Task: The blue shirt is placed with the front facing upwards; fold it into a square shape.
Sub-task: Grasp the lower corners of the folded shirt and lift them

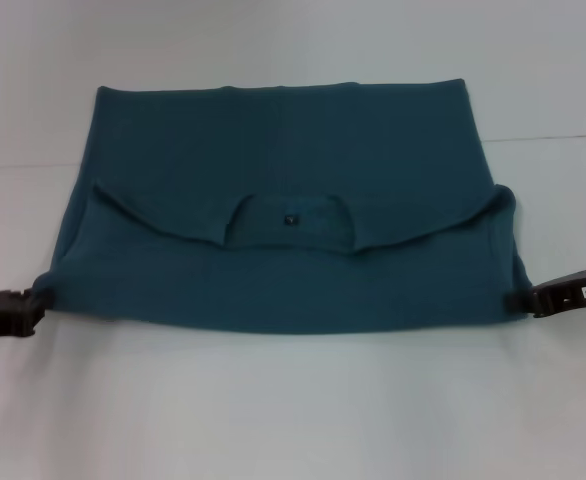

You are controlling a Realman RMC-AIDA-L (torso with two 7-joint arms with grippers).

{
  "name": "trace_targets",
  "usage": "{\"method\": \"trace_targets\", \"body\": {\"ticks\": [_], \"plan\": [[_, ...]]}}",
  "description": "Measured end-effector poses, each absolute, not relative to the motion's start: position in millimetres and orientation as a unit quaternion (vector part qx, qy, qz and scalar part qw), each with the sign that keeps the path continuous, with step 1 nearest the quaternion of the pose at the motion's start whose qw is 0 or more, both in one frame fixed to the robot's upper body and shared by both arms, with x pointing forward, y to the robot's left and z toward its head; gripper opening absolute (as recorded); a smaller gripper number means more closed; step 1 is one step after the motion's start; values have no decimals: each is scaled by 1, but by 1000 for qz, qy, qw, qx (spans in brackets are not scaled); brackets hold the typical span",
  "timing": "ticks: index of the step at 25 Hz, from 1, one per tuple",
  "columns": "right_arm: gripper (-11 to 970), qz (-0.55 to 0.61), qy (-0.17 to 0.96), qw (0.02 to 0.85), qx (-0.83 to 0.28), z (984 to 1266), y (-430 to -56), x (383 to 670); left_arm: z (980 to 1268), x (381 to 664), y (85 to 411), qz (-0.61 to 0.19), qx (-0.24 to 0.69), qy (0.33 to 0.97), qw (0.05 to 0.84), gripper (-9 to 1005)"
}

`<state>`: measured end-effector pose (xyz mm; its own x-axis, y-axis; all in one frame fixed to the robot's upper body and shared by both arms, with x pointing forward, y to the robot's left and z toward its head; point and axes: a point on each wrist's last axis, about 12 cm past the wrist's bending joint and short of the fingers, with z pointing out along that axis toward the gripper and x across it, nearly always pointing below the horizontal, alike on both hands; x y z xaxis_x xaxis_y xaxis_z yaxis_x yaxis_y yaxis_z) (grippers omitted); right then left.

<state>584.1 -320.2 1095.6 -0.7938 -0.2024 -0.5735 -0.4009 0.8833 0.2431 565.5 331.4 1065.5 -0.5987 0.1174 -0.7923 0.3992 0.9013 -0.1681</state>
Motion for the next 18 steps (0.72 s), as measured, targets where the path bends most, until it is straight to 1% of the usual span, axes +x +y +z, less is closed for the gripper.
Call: {"method": "trace_targets", "body": {"ticks": [1, 12, 18], "plan": [[36, 183, 929, 277, -164, 1095, -320, 583, 1064, 560, 334, -172, 147, 876, 425, 71], [35, 221, 920, 268, -183, 1088, -319, 565, 1056, 536, 343, -194, 148, 874, 419, 71], [35, 247, 904, 294, -186, 1086, -326, 551, 1053, 523, 352, -204, 141, 869, 428, 71]]}}
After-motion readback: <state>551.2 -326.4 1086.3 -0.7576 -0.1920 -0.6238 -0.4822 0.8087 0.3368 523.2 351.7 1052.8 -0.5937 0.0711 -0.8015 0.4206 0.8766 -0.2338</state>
